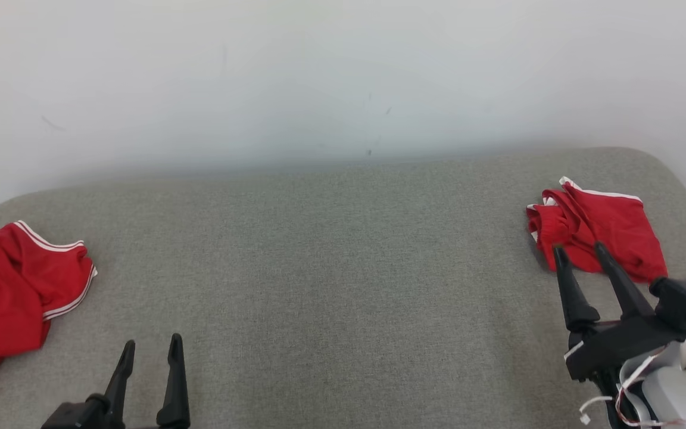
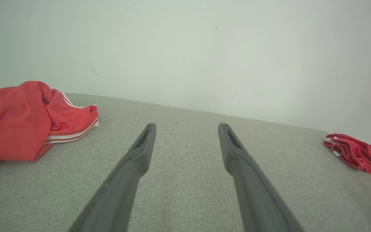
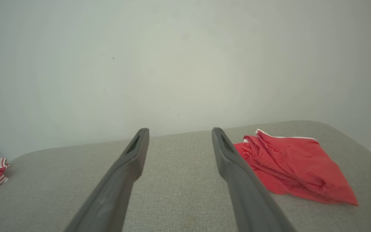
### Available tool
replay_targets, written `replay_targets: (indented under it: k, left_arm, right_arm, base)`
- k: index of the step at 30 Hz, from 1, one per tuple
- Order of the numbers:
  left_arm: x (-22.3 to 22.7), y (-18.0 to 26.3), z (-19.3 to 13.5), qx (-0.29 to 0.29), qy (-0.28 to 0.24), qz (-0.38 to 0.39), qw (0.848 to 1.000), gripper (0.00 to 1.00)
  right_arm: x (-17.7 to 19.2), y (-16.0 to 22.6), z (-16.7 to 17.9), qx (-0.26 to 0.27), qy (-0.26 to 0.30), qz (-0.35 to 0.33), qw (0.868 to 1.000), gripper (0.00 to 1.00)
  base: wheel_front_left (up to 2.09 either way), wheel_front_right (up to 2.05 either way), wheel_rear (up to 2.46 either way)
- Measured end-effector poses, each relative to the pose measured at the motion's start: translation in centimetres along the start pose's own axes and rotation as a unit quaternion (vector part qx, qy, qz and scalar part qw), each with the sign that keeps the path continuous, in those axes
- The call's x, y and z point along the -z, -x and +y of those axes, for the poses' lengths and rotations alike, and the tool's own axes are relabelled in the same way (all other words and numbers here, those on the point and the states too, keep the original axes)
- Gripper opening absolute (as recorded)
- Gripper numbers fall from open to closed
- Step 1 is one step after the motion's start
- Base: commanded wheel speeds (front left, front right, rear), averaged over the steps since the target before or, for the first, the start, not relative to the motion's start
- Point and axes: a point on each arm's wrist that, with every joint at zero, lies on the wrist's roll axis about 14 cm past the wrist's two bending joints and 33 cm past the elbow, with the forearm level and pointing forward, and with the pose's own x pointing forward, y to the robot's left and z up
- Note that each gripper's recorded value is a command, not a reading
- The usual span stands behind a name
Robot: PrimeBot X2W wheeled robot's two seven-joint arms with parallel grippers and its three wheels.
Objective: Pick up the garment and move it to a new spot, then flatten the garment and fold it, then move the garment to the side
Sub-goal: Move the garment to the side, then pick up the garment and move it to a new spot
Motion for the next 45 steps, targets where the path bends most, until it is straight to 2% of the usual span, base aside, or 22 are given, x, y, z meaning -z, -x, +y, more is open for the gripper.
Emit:
replay_targets:
  k: [9,16,25,30,45]
  left_arm:
    - [-0.2,0.3,0.3,-0.007,0.0,-0.004,1.0,1.0]
    - [0.2,0.6,0.4,-0.008,-0.001,0.006,1.0,1.0]
    - [0.3,0.5,0.6,-0.01,0.003,0.01,1.0,1.0]
    - [0.5,0.5,0.8,-0.009,-0.003,0.017,1.0,1.0]
    - [0.4,0.6,1.3,-0.013,-0.006,0.023,1.0,1.0]
  right_arm:
    - [0.2,3.5,-2.7,0.068,-0.001,-0.007,0.998,1.0]
    - [1.0,5.4,-2.9,0.069,0.031,0.006,0.997,1.0]
    - [-0.3,6.0,-3.9,0.089,0.034,-0.014,0.995,1.0]
    - [0.6,6.6,-3.6,0.084,0.045,0.0,0.995,1.0]
    - [0.2,6.6,-2.6,0.068,0.053,-0.001,0.996,1.0]
  base:
    - [0.0,0.0,0.0]
    - [0.0,0.0,0.0]
    - [0.0,0.0,0.0]
    - [0.0,0.0,0.0]
    - [0.0,0.0,0.0]
